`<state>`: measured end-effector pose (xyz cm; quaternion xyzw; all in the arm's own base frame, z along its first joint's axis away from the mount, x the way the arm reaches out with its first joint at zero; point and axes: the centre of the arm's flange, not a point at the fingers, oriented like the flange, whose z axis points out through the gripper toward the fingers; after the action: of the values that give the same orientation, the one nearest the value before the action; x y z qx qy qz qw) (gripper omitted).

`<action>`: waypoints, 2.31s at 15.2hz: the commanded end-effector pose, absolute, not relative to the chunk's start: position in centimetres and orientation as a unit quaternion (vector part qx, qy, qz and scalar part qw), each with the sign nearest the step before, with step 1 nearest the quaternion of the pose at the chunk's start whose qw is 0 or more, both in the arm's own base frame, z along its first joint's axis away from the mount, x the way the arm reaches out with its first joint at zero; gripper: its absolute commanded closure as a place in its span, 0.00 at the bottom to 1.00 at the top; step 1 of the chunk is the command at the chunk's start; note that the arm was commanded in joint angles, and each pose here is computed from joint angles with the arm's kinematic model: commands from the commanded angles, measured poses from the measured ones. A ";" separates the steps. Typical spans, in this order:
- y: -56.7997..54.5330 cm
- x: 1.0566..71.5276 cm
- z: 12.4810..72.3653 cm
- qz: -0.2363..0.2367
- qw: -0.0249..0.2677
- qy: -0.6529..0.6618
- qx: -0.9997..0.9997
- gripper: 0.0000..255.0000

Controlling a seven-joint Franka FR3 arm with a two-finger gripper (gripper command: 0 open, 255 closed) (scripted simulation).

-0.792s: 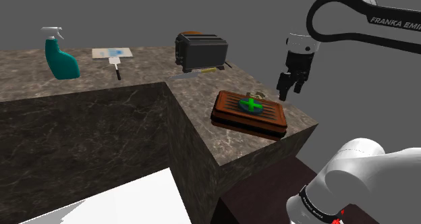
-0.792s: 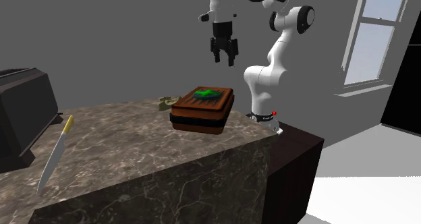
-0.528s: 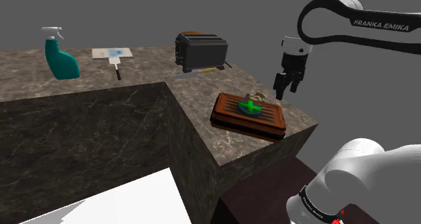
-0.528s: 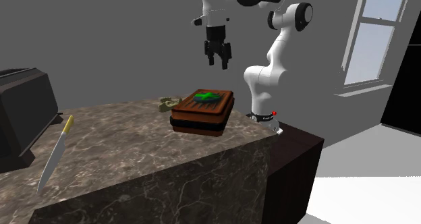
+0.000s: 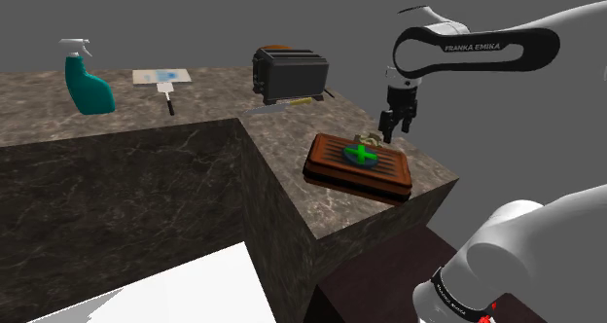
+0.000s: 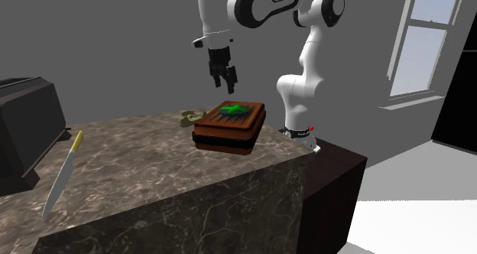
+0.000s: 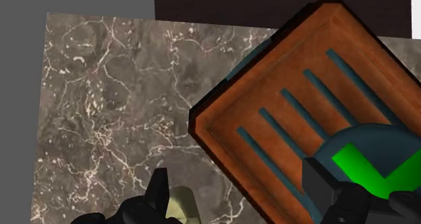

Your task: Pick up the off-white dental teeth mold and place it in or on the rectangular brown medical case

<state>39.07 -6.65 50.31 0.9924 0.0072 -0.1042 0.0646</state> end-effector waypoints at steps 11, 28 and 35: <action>-12.9 47.4 42.5 -0.128 0.085 0.027 0.988 0.00; -13.4 46.7 39.7 -0.128 0.085 0.027 0.988 1.00; -13.5 46.7 40.2 -0.128 0.085 0.027 0.988 1.00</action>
<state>46.71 -13.45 40.16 0.9879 0.0269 -0.1265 0.0853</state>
